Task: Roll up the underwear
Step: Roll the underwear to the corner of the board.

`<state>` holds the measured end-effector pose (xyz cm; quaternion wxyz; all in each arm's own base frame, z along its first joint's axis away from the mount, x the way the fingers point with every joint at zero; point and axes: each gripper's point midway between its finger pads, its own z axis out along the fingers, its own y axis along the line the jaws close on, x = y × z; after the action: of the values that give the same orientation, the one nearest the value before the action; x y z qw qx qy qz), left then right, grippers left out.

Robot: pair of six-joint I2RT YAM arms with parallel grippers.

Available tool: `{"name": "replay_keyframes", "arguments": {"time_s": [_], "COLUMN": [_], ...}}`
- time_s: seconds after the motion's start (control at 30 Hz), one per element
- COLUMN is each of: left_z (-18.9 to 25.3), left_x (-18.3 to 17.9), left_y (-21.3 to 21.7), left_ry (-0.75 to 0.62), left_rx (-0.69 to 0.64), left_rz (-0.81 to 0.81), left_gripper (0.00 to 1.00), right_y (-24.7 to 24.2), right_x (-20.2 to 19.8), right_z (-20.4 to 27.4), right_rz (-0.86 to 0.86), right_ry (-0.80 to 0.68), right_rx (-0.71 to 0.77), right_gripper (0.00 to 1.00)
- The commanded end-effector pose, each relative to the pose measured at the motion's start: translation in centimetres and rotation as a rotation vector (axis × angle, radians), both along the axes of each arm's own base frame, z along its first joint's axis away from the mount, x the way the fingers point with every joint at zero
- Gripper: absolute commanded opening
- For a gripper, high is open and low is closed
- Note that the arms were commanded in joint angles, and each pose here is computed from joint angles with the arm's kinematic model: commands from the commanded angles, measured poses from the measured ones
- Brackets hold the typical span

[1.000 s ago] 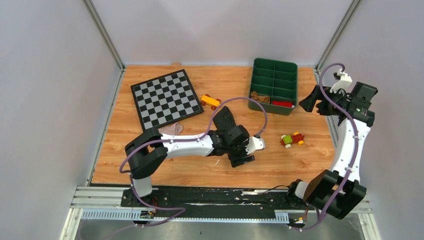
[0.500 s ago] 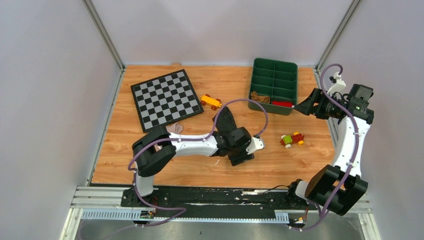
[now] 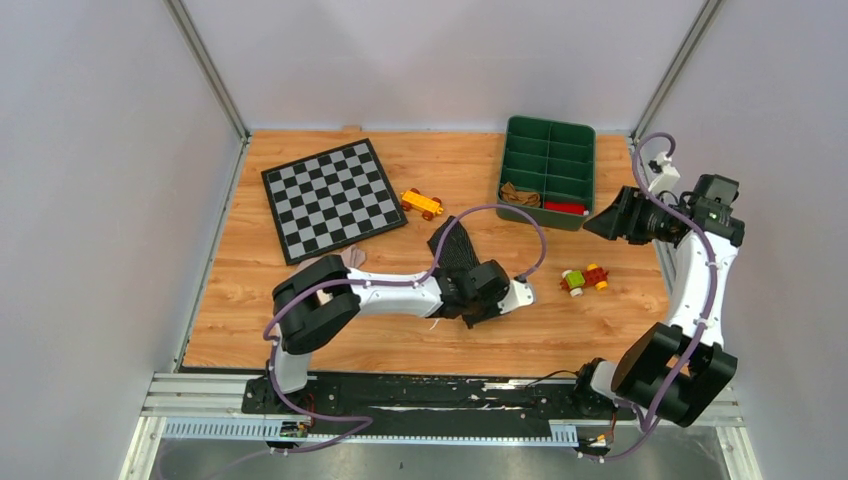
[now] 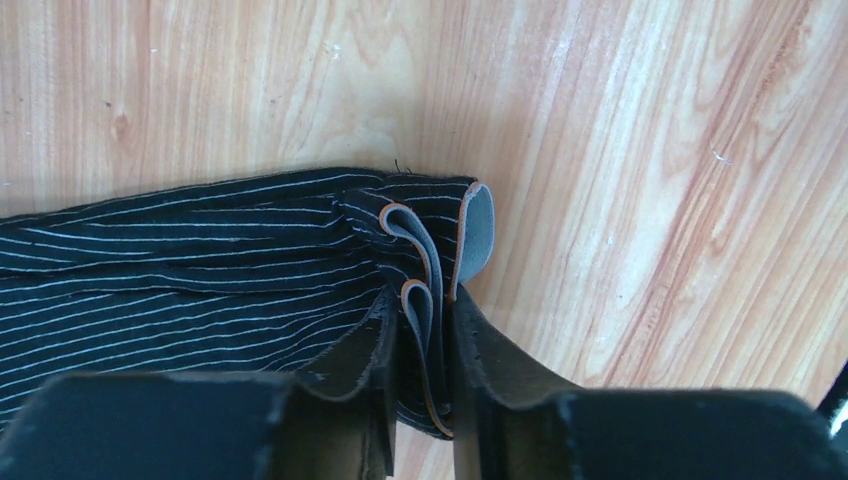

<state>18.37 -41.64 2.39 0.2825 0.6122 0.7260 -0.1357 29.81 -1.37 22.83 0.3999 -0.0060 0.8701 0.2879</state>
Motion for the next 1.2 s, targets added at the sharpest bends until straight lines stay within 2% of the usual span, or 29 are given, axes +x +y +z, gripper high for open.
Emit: {"name": "replay_keyframes", "arguments": {"time_s": [0.0, 0.17, 0.23, 0.37, 0.43, 0.57, 0.67, 0.77, 0.97, 1.17], "left_z": [-1.7, 0.1, 1.5, 2.9, 2.9, 2.0, 1.0, 0.1, -0.5, -0.8], "left_x": [-1.2, -1.1, -2.3, -3.3, -3.4, -2.6, -1.7, -1.1, -0.8, -0.6], "left_y": [2.3, 2.4, 2.0, 1.7, 1.7, 1.9, 2.3, 2.6, 2.8, 2.6], "left_ry": [0.153, 0.431, 0.586, 0.830, 0.895, 0.975, 0.998, 1.013, 0.996, 1.007], "left_rx": [0.039, -0.117, -0.209, -0.293, -0.307, -0.299, -0.295, -0.291, -0.280, -0.275], "left_rz": [-0.035, -0.062, -0.144, -0.175, -0.179, -0.157, -0.124, -0.099, -0.090, -0.079], "left_gripper": [0.22, 0.18, 0.19, 0.19, 0.19, 0.20, 0.21, 0.23, 0.27, 0.27], "right_y": [3.3, 7.4, 8.7, 10.6, 11.6, 14.1, 16.6, 18.5, 21.1, 22.6], "right_x": [-2.0, -5.5, -7.4, -10.6, -11.0, -10.0, -9.6, -9.6, -8.0, -9.5], "right_z": [-0.2, -4.4, -6.8, -10.3, -11.6, -12.4, -13.5, -14.9, -15.5, -16.8], "right_rz": [0.309, 0.686, 0.826, 1.082, 1.170, 1.225, 1.288, 1.353, 1.348, 1.454], "right_ry": [-0.135, -0.152, -0.155, -0.245, -0.329, -0.599, -0.715, -0.700, -0.669, -0.661], "right_rx": [-0.051, -0.232, -0.289, -0.403, -0.490, -0.636, -0.702, -0.682, -0.643, -0.604], "right_gripper": [0.63, 0.58, 0.58, 0.58, 0.60, 0.72, 0.75, 0.75, 0.72, 0.72]}}
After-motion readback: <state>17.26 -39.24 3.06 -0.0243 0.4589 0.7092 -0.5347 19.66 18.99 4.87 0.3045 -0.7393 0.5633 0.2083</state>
